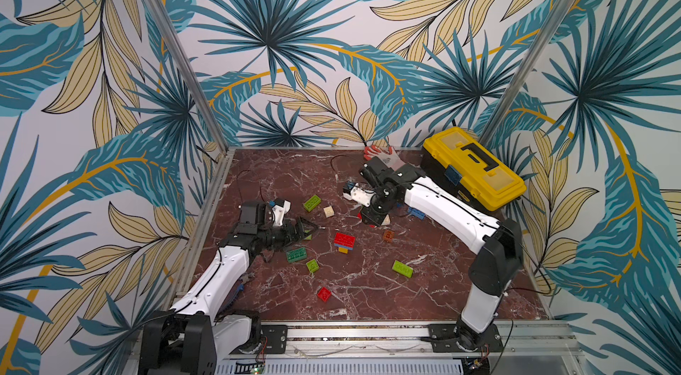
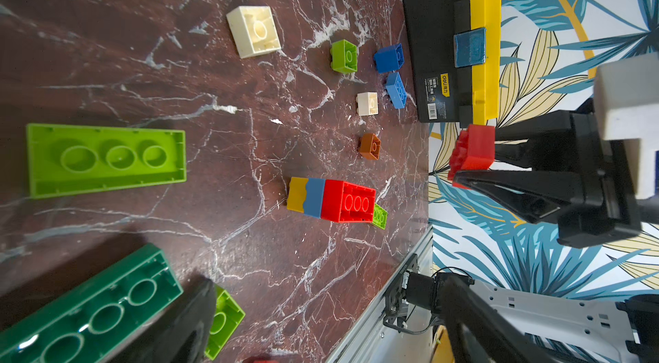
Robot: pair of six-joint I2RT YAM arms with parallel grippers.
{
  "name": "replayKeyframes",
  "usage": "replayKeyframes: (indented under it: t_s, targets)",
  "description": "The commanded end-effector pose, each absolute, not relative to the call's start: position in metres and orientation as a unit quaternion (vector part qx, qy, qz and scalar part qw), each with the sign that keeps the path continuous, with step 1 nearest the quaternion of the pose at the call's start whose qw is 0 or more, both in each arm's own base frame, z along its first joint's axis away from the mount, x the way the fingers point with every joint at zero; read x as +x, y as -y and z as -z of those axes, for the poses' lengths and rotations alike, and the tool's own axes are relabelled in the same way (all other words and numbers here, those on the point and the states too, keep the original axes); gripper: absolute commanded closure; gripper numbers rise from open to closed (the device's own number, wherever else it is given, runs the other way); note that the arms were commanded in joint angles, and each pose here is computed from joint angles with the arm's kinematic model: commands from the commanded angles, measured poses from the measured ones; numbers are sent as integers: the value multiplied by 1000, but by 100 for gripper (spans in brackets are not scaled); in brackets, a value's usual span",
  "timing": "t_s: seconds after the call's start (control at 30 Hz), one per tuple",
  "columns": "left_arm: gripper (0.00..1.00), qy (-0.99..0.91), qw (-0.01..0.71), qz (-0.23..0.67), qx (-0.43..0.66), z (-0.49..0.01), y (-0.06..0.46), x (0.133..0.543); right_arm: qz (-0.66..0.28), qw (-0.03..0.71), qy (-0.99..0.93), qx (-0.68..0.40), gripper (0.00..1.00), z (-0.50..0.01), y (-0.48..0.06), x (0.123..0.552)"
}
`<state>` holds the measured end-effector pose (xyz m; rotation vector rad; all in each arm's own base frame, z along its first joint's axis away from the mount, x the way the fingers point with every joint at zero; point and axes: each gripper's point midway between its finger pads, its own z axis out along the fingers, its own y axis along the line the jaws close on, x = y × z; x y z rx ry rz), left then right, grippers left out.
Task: Assemble a carrot with lego
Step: Pick up the lego brick from the center of the board, then assemble the lego brick with the lego brick.
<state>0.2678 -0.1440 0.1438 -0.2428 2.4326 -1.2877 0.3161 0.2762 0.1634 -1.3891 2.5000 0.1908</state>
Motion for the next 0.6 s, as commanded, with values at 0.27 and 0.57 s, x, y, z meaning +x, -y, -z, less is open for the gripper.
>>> replayKeyframes:
  t_s: [0.27, 0.57]
  targets:
    - [1, -868, 191, 450, -90, -144, 139, 275, -52, 44, -835, -546, 70, -127, -324, 277]
    - [0, -869, 189, 448, -92, -142, 138, 275, -32, 15, -820, -572, 70, -118, -329, 268]
